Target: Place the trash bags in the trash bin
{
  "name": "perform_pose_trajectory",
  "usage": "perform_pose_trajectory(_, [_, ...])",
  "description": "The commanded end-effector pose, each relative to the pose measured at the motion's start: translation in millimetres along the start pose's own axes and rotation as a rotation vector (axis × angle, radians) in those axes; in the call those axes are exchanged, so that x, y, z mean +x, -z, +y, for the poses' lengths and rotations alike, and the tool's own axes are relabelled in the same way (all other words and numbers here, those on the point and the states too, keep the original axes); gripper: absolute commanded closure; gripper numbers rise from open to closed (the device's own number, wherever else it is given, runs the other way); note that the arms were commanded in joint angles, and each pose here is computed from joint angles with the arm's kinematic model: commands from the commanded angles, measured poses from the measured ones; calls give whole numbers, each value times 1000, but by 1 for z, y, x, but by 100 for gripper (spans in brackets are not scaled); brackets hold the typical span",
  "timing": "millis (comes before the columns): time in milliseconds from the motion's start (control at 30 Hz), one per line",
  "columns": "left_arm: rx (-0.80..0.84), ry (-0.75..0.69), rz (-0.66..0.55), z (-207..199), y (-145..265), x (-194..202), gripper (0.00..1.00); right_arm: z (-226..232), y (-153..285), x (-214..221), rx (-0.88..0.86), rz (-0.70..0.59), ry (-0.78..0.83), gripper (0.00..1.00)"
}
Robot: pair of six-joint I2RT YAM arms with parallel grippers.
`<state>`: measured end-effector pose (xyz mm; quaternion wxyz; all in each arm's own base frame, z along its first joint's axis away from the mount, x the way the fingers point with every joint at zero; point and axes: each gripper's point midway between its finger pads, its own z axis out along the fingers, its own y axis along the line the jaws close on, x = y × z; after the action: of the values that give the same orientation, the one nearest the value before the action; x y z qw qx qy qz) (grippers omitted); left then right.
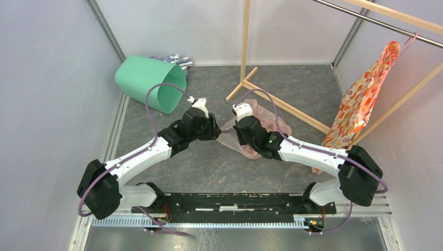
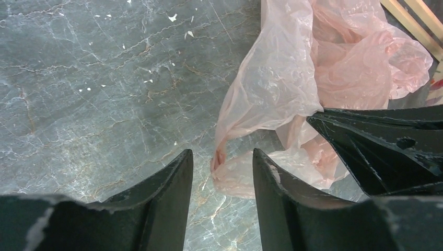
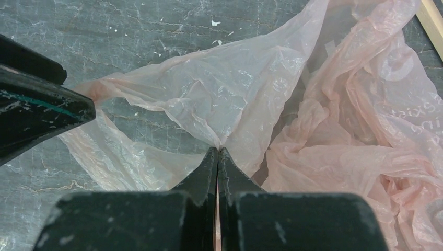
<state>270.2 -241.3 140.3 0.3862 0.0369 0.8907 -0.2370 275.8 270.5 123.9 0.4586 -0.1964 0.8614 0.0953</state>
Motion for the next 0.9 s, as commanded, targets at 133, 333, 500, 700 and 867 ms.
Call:
perform_pose_trajectory(133, [35, 97, 31, -4, -2, 1, 39, 6, 9, -24, -30, -84, -77, 100])
perform_pose_trajectory(333, [91, 176, 67, -15, -11, 9, 38, 9, 8, -20, -48, -82, -98, 100])
perform_pose_trajectory(500, [186, 254, 99, -34, -19, 13, 55, 15, 4, -14, -73, -83, -129, 100])
perform_pose_trajectory(700, [230, 227, 6, -51, 10, -26, 92, 23, -15, 7, -94, -49, -150, 100])
perform_pose_trajectory(867, [225, 203, -78, -53, 46, -54, 98, 30, -31, 26, -103, 1, -151, 100])
